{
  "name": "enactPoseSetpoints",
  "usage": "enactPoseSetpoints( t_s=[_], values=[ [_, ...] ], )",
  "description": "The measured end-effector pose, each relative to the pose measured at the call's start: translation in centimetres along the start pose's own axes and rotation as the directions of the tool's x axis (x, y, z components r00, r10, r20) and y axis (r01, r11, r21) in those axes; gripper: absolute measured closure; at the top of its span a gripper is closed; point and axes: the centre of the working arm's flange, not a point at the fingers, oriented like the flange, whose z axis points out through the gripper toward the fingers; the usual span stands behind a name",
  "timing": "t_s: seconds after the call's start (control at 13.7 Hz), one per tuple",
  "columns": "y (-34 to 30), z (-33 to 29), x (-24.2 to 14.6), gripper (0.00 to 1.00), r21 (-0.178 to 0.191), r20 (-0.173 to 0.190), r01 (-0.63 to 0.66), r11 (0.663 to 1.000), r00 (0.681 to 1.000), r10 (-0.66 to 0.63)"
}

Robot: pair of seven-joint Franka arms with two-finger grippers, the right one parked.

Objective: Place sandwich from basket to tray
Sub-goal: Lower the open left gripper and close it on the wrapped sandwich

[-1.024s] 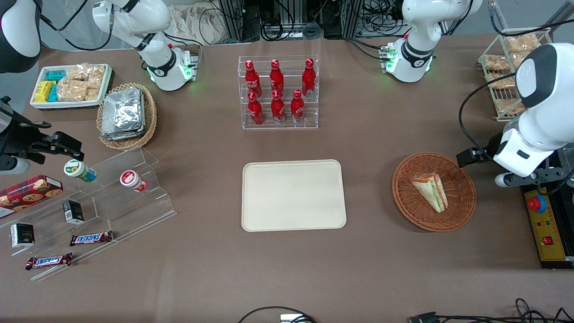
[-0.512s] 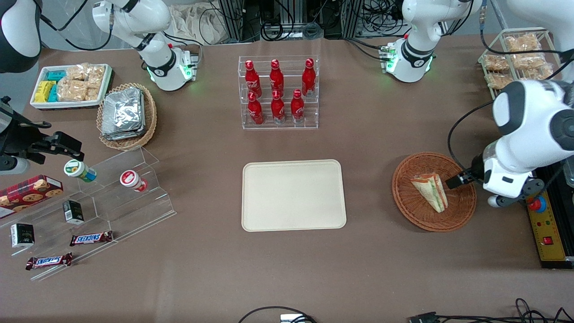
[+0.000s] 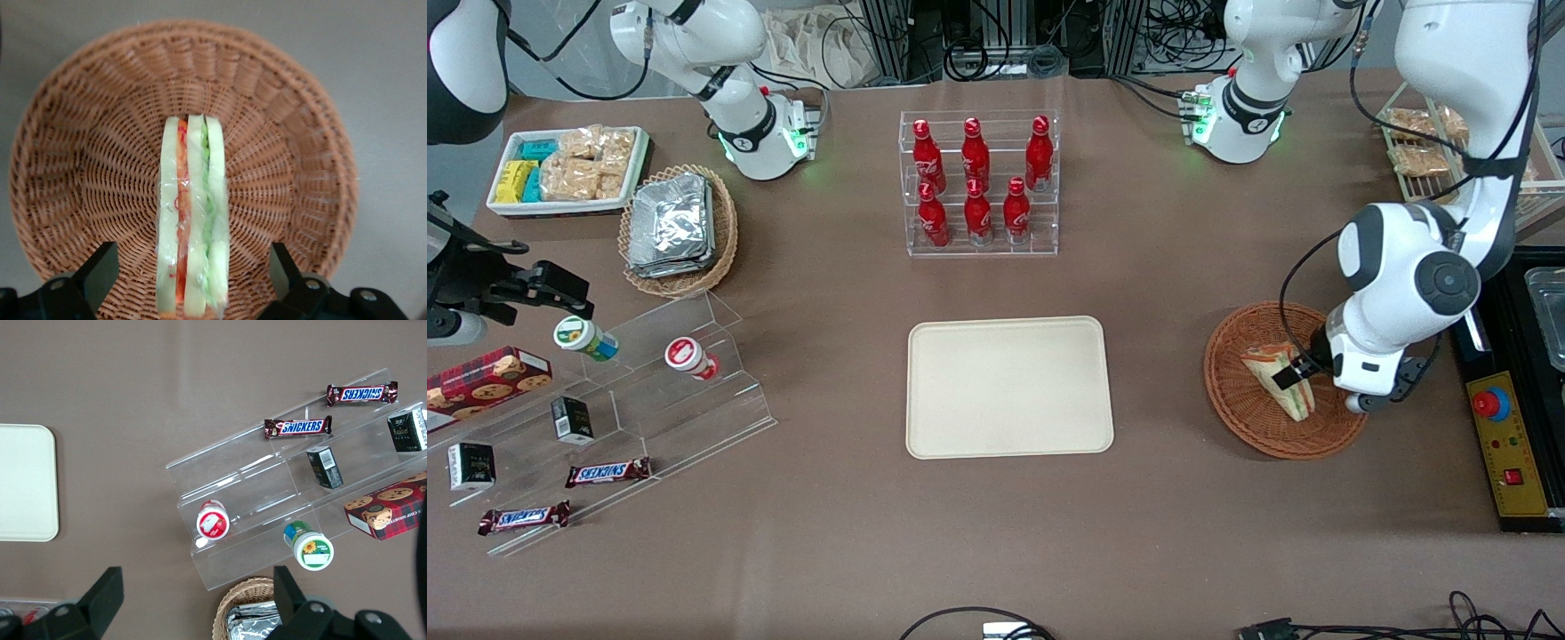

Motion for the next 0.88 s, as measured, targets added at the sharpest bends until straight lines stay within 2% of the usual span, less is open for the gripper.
enactPoseSetpoints(
  t_s=[0.29,0.37,0.59,0.73,0.88],
  values=[
    [0.0,3.9,0.2,0.0,0.001,0.024,0.006,1.0,1.0,-0.006],
    [0.0,4.5,0.3,0.04,0.001,0.027,0.009,1.0,1.0,-0.009],
    [0.2,4.3,0.6,0.39,-0.004,0.022,0.018,1.0,1.0,-0.018],
    [0.6,3.5,1.2,0.6,-0.015,0.005,0.019,1.0,1.0,-0.019],
    [1.2,1.7,2.2,0.67,-0.028,-0.016,0.019,0.999,1.0,-0.02]
  ],
)
